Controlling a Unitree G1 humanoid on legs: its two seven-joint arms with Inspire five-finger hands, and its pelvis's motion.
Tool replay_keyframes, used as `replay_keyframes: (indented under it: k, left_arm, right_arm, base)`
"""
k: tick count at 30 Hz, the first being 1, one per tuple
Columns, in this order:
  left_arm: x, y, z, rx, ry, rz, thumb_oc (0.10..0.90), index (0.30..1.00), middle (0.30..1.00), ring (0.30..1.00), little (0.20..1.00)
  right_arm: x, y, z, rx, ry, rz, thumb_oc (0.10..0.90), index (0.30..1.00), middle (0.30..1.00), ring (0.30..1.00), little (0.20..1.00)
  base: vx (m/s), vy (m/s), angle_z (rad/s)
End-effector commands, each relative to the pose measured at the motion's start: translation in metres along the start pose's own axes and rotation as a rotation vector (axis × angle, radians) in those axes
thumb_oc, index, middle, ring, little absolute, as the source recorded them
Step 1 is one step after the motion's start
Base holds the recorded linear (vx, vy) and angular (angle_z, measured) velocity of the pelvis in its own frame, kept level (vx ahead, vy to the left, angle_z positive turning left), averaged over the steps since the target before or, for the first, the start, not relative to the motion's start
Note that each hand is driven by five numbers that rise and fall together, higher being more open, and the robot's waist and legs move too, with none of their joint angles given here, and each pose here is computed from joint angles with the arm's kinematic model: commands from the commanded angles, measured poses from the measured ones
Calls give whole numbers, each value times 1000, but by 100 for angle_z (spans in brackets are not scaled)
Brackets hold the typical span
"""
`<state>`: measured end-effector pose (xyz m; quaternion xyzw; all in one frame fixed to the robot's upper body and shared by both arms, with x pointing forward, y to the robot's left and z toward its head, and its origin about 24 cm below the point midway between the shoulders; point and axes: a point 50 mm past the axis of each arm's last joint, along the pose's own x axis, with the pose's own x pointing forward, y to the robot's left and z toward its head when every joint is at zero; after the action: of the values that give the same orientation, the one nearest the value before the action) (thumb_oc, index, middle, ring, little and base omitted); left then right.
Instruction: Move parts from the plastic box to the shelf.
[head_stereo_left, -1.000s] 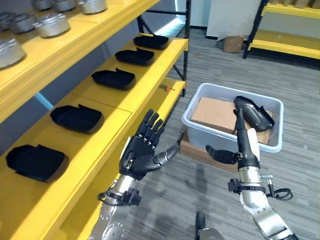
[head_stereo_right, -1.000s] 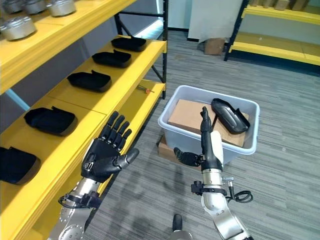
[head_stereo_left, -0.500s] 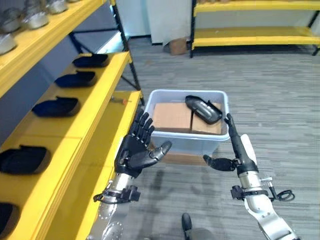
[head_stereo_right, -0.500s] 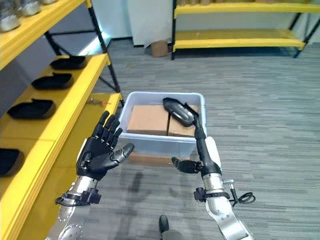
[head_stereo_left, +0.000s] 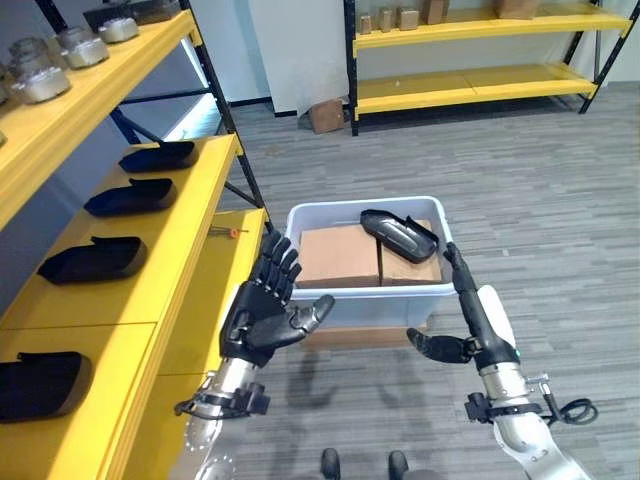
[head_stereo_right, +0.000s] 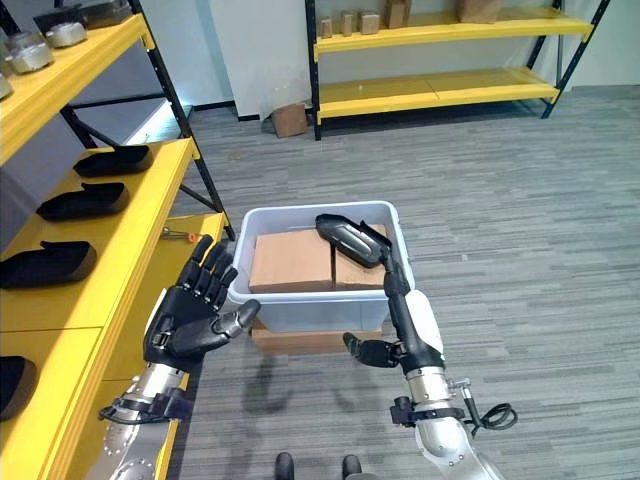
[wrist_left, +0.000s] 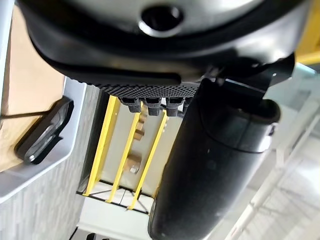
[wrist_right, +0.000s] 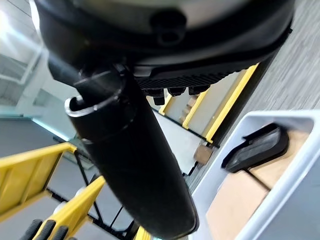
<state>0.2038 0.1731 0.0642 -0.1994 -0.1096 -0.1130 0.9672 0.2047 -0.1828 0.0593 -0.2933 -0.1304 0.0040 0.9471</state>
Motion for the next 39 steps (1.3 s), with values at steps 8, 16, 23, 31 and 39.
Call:
replay_keyframes:
  k: [8, 16, 23, 31, 39]
  left_arm:
    - [27, -16, 41, 45, -249, -131, 900, 1000, 1000, 1000, 1000]
    - [21, -26, 41, 52, -257, -223, 900, 1000, 1000, 1000, 1000]
    - [21, -28, 40, 47, -227, -217, 900, 1000, 1000, 1000, 1000]
    - [19, -28, 46, 50, -248, -188, 900, 1000, 1000, 1000, 1000]
    - [24, -23, 42, -32, -255, -142, 900, 1000, 1000, 1000, 1000]
  right_arm:
    - [50, -20, 56, -44, -337, -192, 900, 1000, 1000, 1000, 1000]
    - [55, -18, 61, -35, -330, -226, 900, 1000, 1000, 1000, 1000]
    - [50, -18, 64, -47, -369, -164, 900, 1000, 1000, 1000, 1000]
    - [53, -23, 58, -97, -365, -127, 900, 1000, 1000, 1000, 1000]
    - [51, -22, 53, -127, -391, -65, 900, 1000, 1000, 1000, 1000]
  base:
    - [68, 96, 2]
    - [169, -211, -28]
    - [181, -285, 19]
    - [205, -316, 5]
    - [102, -271, 0]
